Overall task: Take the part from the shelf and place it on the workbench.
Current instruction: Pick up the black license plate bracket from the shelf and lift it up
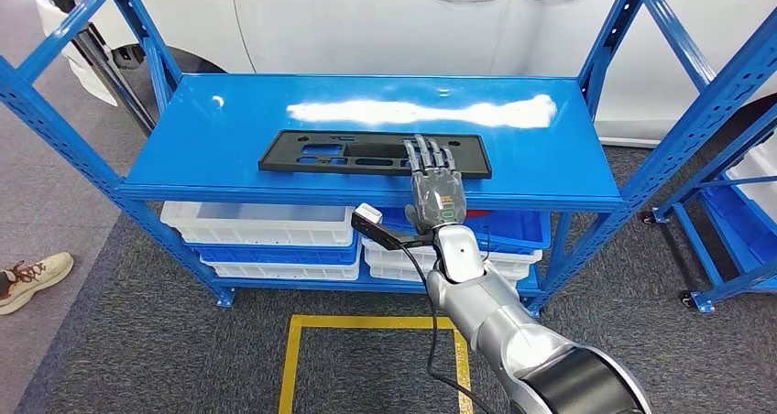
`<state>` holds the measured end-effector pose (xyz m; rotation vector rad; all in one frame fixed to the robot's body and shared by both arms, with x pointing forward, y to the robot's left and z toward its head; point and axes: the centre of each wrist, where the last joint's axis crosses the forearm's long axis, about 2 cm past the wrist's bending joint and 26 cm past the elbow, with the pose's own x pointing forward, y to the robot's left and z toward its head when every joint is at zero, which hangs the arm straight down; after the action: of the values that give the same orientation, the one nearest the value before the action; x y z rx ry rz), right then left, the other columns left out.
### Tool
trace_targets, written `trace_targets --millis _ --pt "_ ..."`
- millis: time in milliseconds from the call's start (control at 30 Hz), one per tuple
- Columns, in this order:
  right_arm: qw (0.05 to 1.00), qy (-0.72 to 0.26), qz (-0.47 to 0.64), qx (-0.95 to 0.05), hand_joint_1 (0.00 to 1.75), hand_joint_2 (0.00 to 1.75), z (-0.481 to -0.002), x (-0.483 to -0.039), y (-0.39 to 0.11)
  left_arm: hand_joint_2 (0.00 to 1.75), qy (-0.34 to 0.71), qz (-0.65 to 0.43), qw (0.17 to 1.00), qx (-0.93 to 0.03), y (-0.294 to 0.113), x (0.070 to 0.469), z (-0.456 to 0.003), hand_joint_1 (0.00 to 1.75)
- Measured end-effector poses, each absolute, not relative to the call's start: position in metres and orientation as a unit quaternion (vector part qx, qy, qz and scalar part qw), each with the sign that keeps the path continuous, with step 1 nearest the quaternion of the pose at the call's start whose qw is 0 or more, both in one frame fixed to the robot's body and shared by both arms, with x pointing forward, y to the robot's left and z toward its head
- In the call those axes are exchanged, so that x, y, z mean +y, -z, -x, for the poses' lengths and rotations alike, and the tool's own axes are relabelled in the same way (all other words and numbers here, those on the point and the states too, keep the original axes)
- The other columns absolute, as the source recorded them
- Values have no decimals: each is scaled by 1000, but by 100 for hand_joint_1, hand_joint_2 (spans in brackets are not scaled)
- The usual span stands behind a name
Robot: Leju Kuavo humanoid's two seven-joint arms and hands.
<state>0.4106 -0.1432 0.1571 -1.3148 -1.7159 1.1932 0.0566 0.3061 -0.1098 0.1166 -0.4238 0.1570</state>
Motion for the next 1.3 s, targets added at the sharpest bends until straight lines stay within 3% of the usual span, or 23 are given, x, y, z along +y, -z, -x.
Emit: trace_targets --millis 1067,1300 --pt "371 -434 482 -664 0 175 -412 -145 -157 0 -107 -46 975 -191 110 306 -56 0" --pt "383 -427 488 -658 0 175 -413 -149 -155 0 -216 29 962 -166 110 304 -58 0"
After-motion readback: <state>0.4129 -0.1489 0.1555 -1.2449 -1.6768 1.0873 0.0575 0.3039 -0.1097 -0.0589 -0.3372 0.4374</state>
